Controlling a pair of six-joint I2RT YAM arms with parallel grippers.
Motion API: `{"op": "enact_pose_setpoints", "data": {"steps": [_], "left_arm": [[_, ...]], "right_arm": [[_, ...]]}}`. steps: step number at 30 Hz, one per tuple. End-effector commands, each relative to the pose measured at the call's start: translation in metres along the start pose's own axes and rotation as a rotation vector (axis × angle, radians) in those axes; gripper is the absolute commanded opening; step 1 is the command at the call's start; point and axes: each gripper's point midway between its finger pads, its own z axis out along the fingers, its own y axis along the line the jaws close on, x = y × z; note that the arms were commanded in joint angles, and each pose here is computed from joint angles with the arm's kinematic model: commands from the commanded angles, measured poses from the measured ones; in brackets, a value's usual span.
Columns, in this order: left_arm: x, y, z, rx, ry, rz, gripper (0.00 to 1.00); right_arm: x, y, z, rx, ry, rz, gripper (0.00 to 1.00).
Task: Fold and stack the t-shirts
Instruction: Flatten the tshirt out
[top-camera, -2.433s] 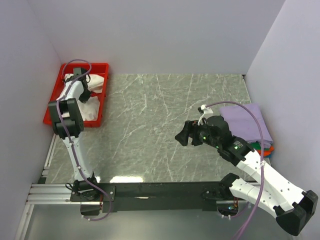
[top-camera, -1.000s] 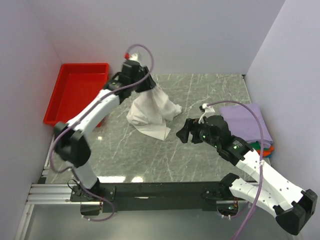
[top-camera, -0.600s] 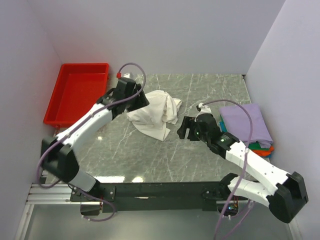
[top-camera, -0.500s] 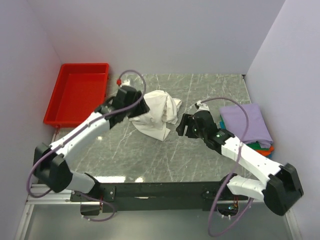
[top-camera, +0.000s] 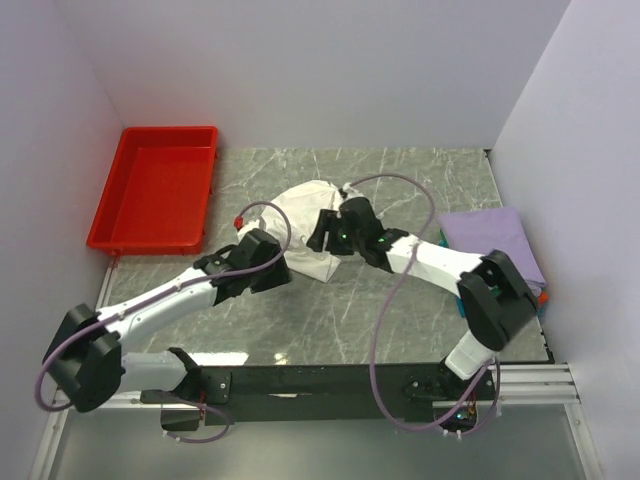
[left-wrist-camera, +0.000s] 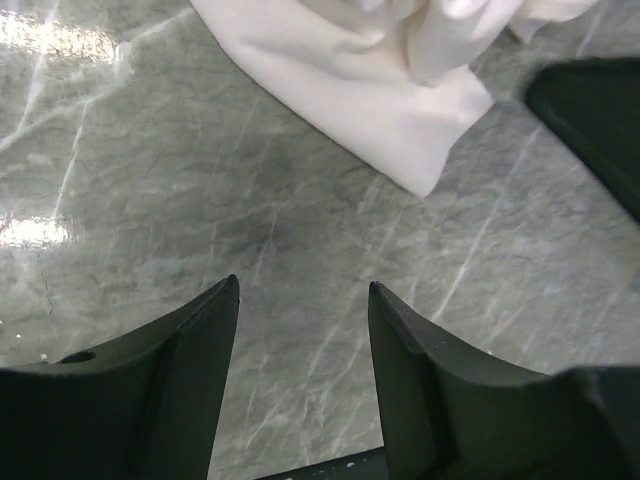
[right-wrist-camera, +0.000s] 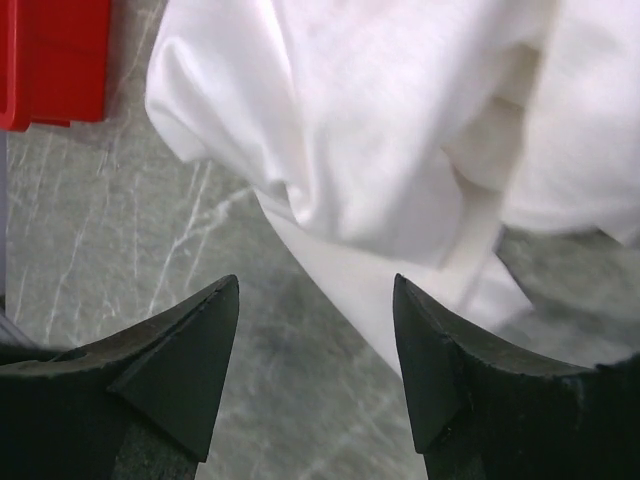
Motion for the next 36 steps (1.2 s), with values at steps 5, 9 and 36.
{"op": "enact_pose_setpoints", "data": {"steps": [5, 9, 36], "left_arm": [[-0.009, -0.006, -0.012, 0.070, -0.070, -0.062, 0.59], [-0.003, -0.010, 0.000, 0.084, -0.044, -0.034, 0.59], [0.000, -0.073, 0.120, -0.036, -0.015, 0.008, 0.67]], "right_arm": [[-0.015, 0.008, 0.054, 0.050, -0.014, 0.021, 0.66], [-0.021, -0.010, 0.053, 0.150, -0.046, 0.031, 0.61], [-0.104, -0.043, -0.004, 0.118, -0.123, 0.097, 0.00]]}}
